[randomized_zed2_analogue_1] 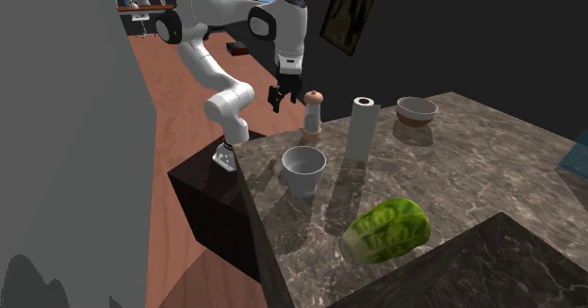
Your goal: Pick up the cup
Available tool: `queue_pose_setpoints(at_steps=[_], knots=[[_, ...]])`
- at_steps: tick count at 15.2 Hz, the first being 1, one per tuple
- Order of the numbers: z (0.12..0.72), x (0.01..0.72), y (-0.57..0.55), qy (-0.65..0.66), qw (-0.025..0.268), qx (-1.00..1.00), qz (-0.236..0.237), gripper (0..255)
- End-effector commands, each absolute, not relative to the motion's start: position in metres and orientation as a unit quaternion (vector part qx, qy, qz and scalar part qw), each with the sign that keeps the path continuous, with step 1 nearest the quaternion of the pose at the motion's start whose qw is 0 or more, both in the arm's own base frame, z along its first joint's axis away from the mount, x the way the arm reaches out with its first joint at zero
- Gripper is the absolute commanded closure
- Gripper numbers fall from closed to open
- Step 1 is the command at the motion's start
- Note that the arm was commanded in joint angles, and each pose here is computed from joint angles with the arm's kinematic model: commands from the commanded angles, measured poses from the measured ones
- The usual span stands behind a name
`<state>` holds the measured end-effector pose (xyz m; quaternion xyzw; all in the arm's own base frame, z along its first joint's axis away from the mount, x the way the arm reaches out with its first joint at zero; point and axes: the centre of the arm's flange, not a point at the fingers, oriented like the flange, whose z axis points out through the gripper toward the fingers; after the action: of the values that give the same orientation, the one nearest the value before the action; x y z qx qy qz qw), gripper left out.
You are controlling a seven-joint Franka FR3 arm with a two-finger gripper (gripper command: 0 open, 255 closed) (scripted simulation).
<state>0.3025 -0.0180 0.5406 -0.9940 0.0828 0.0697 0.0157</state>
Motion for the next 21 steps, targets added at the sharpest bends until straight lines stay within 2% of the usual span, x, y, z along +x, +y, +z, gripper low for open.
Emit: queue_pose_setpoints(at_steps=[1,19,21], knots=[[0.541,0.302,-0.018,0.083,0.016,-0.994,0.070,0],[0.530,0.483,-0.133,0.094,-0.080,-0.992,0.039,0],[0.525,0.490,-0.137,0.094,-0.083,-0.991,0.038,0]])
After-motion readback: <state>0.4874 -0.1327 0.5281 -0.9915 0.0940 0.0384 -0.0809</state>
